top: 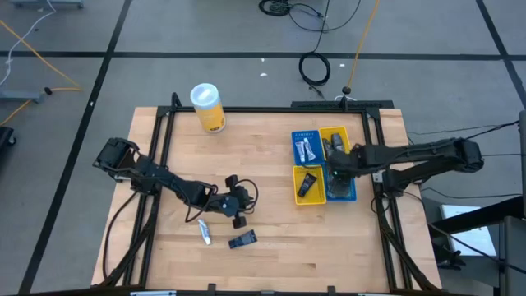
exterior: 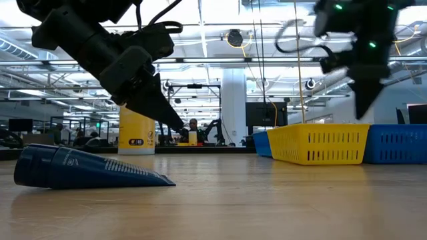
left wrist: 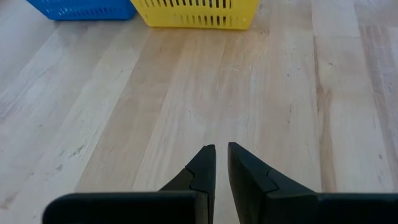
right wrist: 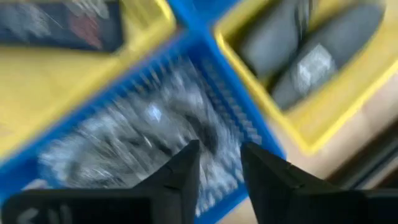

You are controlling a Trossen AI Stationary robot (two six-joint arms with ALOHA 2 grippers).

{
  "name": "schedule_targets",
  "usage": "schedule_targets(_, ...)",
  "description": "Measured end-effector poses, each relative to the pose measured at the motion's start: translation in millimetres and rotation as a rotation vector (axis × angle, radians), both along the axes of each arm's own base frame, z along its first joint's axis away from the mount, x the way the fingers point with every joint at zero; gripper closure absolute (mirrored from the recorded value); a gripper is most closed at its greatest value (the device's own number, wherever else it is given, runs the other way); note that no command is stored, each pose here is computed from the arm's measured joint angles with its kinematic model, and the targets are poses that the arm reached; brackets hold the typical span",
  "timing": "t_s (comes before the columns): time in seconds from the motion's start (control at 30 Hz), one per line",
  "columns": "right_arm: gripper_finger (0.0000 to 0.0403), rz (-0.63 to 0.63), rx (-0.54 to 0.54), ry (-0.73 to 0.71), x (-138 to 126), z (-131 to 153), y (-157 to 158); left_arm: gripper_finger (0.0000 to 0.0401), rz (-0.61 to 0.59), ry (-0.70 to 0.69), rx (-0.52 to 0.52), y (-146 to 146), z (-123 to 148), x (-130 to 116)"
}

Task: Pick & Place Travel size toiletries
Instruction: Put the black hairbrush into the bottom blue bin

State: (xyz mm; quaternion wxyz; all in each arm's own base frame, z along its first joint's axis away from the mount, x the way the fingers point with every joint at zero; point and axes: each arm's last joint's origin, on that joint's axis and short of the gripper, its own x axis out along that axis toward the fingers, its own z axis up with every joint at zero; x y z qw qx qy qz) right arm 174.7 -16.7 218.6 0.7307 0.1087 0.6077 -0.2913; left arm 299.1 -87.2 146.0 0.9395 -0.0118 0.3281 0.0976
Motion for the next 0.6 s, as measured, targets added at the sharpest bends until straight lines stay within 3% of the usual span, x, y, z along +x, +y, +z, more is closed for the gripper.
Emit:
schedule_targets(0.17,0.0336,-0.113,0.02,-0.051,-20.0,-32.0,11.8,0.0357,0.006,0.001,0.0,-1.2,-0.2,-0.7)
schedule_targets(0.33,0.0373,-0.119,-0.003,-0.139,-28.5,-55.5,14.5,0.0357,0.035,-0.015,0.02,0.0,0.7,-0.1)
schedule_targets(0.6,0.04,-0.105,-0.061,-0.238,-31.3,-50.8,12.5,0.0357,0.04,-0.038,0.022,0.9,2.4,1.6)
